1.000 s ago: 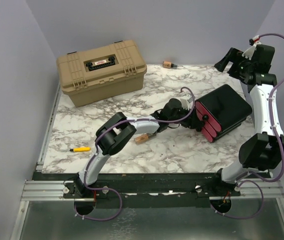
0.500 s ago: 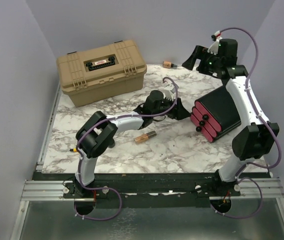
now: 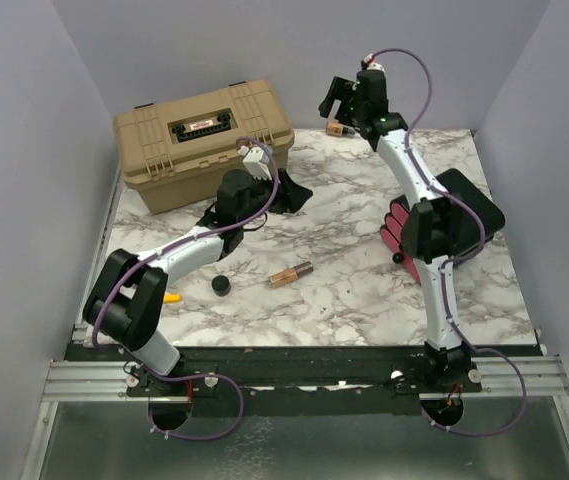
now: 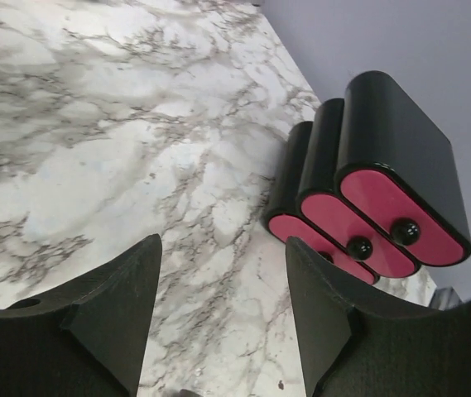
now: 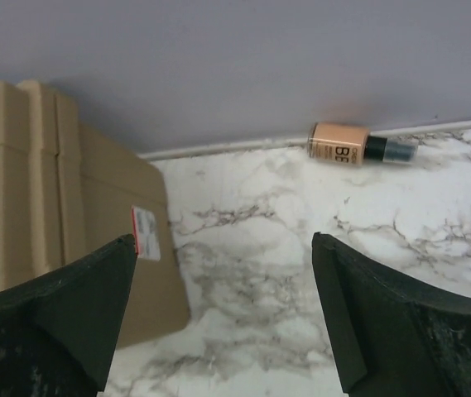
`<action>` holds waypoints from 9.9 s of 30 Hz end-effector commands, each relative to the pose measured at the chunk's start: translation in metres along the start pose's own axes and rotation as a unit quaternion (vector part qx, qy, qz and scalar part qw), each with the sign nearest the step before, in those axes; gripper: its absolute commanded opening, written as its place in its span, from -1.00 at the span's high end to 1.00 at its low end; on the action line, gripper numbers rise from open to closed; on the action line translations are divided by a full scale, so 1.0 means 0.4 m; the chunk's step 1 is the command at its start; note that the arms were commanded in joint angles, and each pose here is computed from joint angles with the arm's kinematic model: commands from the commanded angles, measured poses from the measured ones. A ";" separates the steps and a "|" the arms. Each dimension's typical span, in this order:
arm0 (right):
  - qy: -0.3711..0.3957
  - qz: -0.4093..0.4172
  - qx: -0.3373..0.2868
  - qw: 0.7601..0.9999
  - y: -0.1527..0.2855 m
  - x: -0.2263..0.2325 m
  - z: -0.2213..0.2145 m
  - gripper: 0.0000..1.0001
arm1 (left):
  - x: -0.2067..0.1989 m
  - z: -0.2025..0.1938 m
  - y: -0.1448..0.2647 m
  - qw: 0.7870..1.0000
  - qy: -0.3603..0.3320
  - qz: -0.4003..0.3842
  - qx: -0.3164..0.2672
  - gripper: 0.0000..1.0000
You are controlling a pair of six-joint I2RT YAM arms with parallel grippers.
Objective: Organize the makeup
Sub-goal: Pick up the makeup from the corner of the board, then place the makeup at the center of the board, then open the drawer in the storage box.
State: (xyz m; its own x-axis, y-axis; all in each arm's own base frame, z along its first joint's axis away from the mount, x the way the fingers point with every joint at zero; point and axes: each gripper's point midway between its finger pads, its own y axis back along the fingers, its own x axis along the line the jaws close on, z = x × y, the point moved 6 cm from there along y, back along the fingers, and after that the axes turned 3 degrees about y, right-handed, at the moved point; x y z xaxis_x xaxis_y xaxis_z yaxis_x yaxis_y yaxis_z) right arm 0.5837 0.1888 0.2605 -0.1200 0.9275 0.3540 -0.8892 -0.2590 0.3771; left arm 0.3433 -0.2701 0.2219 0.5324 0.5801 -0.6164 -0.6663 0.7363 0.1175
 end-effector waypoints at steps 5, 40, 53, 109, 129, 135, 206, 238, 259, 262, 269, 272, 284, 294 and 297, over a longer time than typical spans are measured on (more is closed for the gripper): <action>0.036 -0.026 -0.104 0.994 -0.217 -0.042 -0.066 -0.82 | 0.094 0.052 0.055 0.997 -0.023 0.068 -0.009 -0.28; 0.125 0.028 -0.057 0.990 -0.346 -0.289 -0.213 -0.80 | 0.175 0.012 0.038 0.996 -0.009 0.073 0.053 -0.28; 0.083 0.024 -0.038 0.996 -0.336 -0.357 -0.203 -0.84 | 0.186 0.007 0.042 0.995 -0.013 0.075 0.063 -0.28; -0.210 0.050 -0.079 0.973 -0.406 -0.403 -0.274 -0.70 | 0.404 0.130 -0.367 0.984 -0.075 0.159 0.026 -0.27; -0.127 0.091 -0.017 0.988 -0.372 -0.337 -0.280 -0.59 | 0.427 0.177 -0.223 0.976 -0.054 0.211 0.005 -0.26; -0.065 0.083 0.013 0.994 -0.348 -0.302 -0.286 -0.46 | 0.403 0.198 -0.221 0.979 -0.057 0.194 -0.002 -0.26; 0.177 0.211 0.192 0.942 0.347 0.262 -0.702 0.80 | 0.053 0.168 0.315 0.984 -0.047 0.154 -0.082 -0.32; 0.208 0.236 0.273 0.909 0.378 0.354 -0.816 0.10 | 0.046 0.149 0.350 0.982 -0.029 0.165 -0.082 -0.33; 0.147 -0.092 -0.012 0.985 0.478 0.020 -0.156 -0.56 | -0.042 0.173 0.274 0.993 -0.078 0.081 -0.042 -0.36; 0.111 -0.159 -0.019 0.981 0.480 -0.120 -0.059 -0.56 | -0.076 0.142 0.226 0.993 -0.106 0.055 -0.012 -0.36; 0.031 -0.284 -0.023 0.958 0.507 -0.396 0.072 -0.60 | -0.090 0.030 0.118 0.984 -0.158 0.040 0.072 -0.36; -0.017 -0.304 -0.019 0.952 0.517 -0.528 0.081 -0.61 | -0.077 -0.001 0.087 0.983 -0.155 0.043 0.093 -0.36; -0.060 -0.294 0.040 0.953 0.503 -0.687 0.017 -0.63 | 0.129 -0.134 -0.027 0.960 -0.133 0.199 0.148 -0.34; -0.079 -0.203 0.116 0.969 0.491 -0.668 -0.066 -0.63 | 0.100 -0.133 -0.032 0.967 -0.120 0.171 0.147 -0.34; -0.070 -0.212 0.106 0.969 0.505 -0.669 -0.069 -0.63 | 0.061 -0.119 -0.041 0.972 -0.121 0.144 0.138 -0.34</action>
State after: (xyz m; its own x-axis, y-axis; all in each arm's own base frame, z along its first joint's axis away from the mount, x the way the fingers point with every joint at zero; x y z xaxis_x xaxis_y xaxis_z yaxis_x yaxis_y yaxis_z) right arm 0.4434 -0.1149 0.2478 0.3317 0.9165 0.2238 -0.8006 0.1480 0.5806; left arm 0.3423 -0.2669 0.1326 0.4125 0.8674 -0.2783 -0.6502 0.4943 0.5770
